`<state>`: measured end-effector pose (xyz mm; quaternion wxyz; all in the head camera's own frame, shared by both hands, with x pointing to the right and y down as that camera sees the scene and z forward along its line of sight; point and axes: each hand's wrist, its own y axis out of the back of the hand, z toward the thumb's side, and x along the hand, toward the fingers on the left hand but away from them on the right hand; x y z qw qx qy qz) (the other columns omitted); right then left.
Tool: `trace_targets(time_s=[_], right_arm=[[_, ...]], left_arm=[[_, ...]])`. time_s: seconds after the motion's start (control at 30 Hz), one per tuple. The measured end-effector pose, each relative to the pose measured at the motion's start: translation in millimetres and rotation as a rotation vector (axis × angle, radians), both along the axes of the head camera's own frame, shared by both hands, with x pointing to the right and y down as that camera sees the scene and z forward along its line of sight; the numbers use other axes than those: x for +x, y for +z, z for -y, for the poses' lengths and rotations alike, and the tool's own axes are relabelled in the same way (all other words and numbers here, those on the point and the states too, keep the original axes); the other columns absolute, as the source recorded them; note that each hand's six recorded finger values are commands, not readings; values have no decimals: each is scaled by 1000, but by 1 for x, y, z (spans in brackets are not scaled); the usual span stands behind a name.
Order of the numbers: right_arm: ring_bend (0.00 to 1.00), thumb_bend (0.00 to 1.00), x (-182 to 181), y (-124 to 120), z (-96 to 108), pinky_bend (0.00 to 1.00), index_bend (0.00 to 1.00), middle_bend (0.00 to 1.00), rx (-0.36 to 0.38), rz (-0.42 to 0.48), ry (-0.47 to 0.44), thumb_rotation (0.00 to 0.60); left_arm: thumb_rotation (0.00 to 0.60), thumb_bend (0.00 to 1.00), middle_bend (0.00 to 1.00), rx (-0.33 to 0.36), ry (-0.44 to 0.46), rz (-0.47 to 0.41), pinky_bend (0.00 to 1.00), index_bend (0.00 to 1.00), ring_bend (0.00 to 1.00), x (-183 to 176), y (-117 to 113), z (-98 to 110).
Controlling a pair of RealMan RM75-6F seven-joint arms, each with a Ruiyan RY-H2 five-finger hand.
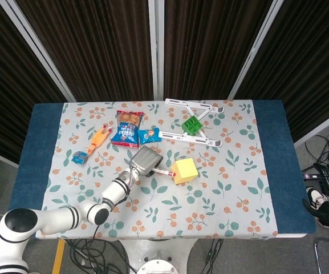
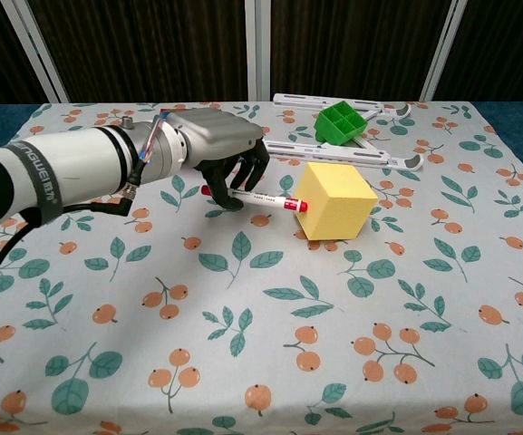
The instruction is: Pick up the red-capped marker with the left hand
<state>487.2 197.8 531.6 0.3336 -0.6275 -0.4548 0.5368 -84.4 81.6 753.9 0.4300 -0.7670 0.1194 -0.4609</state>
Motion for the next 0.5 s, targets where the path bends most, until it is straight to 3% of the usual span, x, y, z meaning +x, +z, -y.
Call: trace_targets(time_s=[0.2,0.5], right_arm=[[0,176,-1,0,2,0,5,98,4,4,-9,600],[0,176,-1,-1,0,0,5,98,9,16,-8,600]], left_arm=[[600,459,730,32,-48,12,744,679,579,-25,-8,8],[600,445,694,57,-171,96,704,634,549,-126,-17,-2]])
